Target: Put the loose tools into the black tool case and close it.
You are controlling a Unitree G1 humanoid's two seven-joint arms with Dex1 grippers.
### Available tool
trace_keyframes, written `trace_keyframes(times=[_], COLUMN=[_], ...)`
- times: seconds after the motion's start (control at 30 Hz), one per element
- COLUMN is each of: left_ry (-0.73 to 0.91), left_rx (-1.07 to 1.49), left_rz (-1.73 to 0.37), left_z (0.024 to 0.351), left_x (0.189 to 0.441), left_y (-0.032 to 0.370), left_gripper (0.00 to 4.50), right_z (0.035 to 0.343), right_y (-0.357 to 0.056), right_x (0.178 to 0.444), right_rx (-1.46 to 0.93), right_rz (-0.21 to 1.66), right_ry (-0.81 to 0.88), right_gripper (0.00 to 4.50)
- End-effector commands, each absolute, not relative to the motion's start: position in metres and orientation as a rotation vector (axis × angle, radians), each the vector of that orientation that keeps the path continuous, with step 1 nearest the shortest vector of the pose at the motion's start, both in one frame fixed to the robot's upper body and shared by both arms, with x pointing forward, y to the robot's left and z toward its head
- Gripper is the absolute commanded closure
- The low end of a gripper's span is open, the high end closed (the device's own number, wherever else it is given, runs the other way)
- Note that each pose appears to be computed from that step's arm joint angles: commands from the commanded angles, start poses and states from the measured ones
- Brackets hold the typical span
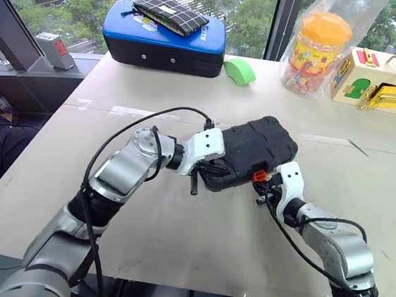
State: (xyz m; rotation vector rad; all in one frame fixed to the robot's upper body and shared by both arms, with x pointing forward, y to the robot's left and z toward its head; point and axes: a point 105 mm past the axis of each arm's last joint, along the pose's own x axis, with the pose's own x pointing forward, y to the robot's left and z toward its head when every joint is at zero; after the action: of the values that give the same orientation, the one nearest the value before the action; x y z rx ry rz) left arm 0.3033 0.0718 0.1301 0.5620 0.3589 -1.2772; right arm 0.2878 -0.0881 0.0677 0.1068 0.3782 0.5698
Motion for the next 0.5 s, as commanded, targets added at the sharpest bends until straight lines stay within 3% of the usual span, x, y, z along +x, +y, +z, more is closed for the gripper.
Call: trace_keyframes(times=[0.03, 0.27, 0.5], left_ry=[0.533, 0.567, 0.582], left_rx=[0.506, 0.474, 0.476], left_rz=[-1.295, -1.26, -1.253], left_z=[0.088, 0.07, 0.046], left_x=[0.293, 0.298, 0.299], left_y=[0.075, 0.079, 0.082], left_gripper=[4.39, 4.39, 4.39], right_z=[0.109, 0.123, 0.123], right_y=[-0.085, -0.09, -0.088], right_x=[0.292, 0.288, 0.285], right_rx=[0.17, 0.248, 0.183], right_rz=[0.575, 0.554, 0.576], right_ry=[0.16, 0.082, 0.094], right_gripper=[4.38, 4.38, 4.38])
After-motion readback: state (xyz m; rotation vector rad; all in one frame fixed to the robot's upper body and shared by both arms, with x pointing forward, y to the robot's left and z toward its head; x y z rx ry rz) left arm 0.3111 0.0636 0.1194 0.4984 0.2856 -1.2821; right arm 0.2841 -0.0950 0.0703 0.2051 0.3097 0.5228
